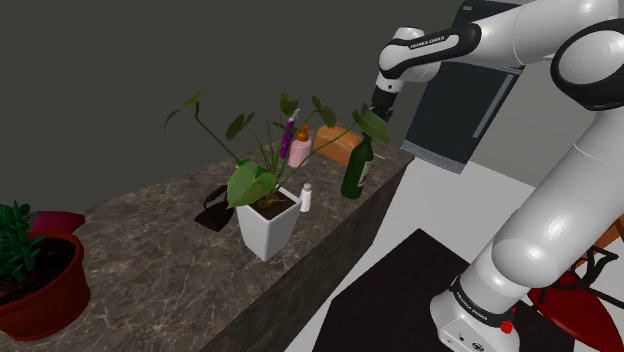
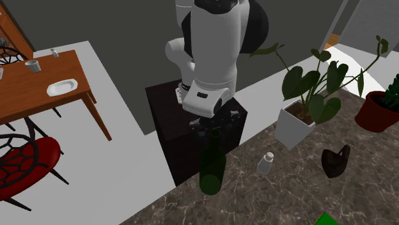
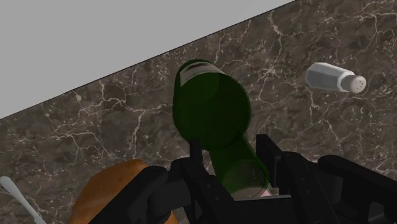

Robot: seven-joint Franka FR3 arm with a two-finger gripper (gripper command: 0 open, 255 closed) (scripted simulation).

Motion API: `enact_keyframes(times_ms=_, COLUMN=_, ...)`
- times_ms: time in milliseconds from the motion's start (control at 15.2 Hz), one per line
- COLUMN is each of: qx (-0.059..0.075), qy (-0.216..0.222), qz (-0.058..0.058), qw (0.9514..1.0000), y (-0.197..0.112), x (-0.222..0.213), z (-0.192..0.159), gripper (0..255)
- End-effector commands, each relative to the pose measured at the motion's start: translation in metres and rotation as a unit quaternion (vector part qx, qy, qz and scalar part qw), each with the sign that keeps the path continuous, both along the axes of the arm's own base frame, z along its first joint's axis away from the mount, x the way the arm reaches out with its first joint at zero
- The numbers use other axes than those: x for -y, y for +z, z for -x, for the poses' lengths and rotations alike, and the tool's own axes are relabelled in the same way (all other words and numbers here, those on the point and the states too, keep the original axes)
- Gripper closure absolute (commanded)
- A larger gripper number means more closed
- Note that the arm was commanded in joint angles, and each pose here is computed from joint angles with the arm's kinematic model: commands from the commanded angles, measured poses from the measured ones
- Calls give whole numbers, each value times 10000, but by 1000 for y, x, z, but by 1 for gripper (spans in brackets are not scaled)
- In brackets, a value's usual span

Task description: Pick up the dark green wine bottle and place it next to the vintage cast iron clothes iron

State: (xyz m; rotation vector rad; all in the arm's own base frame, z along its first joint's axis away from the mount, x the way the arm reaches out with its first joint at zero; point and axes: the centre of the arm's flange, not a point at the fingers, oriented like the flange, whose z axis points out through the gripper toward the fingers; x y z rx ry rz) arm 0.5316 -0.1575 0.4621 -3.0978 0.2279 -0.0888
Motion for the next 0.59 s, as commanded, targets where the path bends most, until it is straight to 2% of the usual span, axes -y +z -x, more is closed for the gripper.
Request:
enact_keyframes(times_ms=0, qx=-2, qy=-1, qz=-1, qw=10000, y=0, x=0, z=0, gripper=255)
enact_keyframes(times_ms=198, qx=-2, qy=-1, qz=-1, qw=10000, y=0, x=0, z=0, gripper=255)
enact_keyframes(times_ms=528, qx=-2, qy=-1, qz=-1, qw=10000, y=26, x=0, z=0, gripper=255)
